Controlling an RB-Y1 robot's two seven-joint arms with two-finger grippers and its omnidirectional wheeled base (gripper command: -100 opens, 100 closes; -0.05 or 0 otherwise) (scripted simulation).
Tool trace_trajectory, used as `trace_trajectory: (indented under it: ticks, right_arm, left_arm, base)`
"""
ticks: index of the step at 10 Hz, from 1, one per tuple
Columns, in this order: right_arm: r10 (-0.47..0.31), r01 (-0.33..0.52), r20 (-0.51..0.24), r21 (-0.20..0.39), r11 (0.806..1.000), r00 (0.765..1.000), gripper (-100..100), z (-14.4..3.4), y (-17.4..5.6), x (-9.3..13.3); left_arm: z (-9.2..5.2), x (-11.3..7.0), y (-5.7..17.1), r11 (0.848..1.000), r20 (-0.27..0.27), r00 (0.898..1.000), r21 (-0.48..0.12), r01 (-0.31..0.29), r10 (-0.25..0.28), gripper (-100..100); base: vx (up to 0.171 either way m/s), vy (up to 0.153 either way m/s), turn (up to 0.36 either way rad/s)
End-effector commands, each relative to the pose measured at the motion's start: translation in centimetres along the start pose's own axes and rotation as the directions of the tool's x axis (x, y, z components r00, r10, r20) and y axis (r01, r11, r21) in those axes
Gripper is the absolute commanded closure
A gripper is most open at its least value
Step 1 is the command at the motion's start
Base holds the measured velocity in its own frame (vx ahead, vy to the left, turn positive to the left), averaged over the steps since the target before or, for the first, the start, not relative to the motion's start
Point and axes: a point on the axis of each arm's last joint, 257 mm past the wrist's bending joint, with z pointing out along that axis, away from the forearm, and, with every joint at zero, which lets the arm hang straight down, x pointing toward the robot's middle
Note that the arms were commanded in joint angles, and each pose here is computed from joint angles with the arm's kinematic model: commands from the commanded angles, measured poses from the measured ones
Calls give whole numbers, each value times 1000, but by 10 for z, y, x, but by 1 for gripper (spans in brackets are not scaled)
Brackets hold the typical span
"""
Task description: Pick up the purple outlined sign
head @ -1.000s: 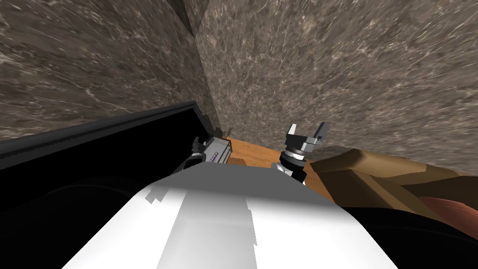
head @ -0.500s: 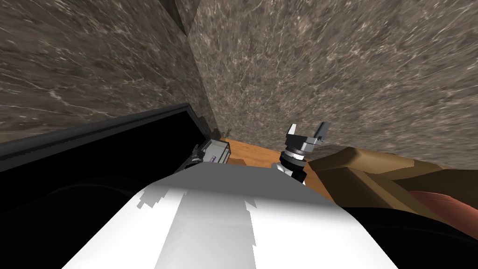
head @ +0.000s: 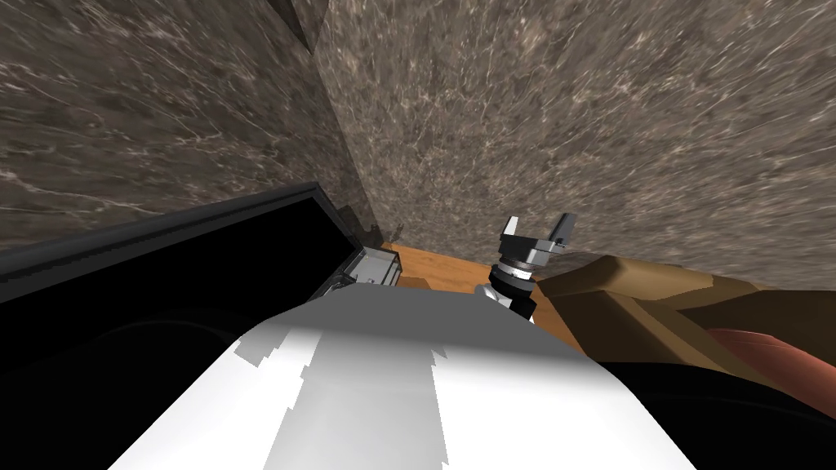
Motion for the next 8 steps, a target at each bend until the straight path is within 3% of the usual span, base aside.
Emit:
trace_trajectory:
  ticks: [1, 2, 3, 4, 5, 6, 7, 8]
  right_arm:
    - [0, 0, 0, 0, 1000, 1000, 0, 0, 0, 0]
    - [0, 0, 0, 0, 1000, 1000, 0, 0, 0, 0]
    - [0, 0, 0, 0, 1000, 1000, 0, 0, 0, 0]
    - [0, 0, 0, 0, 1000, 1000, 0, 0, 0, 0]
    - [0, 0, 0, 0, 1000, 1000, 0, 0, 0, 0]
    - [0, 0, 0, 0, 1000, 1000, 0, 0, 0, 0]
    - [0, 0, 0, 0, 1000, 1000, 0, 0, 0, 0]
    - [0, 0, 0, 0, 1000, 1000, 0, 0, 0, 0]
  left_arm:
    - [-3, -11, 17, 999, 26, 1000, -35, 19, -18, -100]
    - [-12, -33, 39, 994, 76, 996, -93, 57, -50, -100]
    - [-12, -33, 39, 994, 76, 996, -93, 57, -50, -100]
    - [-21, -51, 57, 985, 121, 989, -139, 98, -81, -100]
    - [-23, -54, 61, 984, 128, 989, -146, 98, -80, -100]
    - [-36, -75, 82, 970, 182, 978, -195, 142, -107, -100]
    - [-36, -75, 82, 970, 182, 978, -195, 142, -107, -100]
    - [-50, -94, 103, 953, 236, 963, -238, 188, -131, -100]
  base:
    - [68, -9, -33]
    - [78, -11, -87]
    - [70, 0, -32]
    - [77, 8, -65]
    - [63, 8, -32]
    - [81, 4, -67]
    - [68, 6, -32]
    - [78, 3, -84]
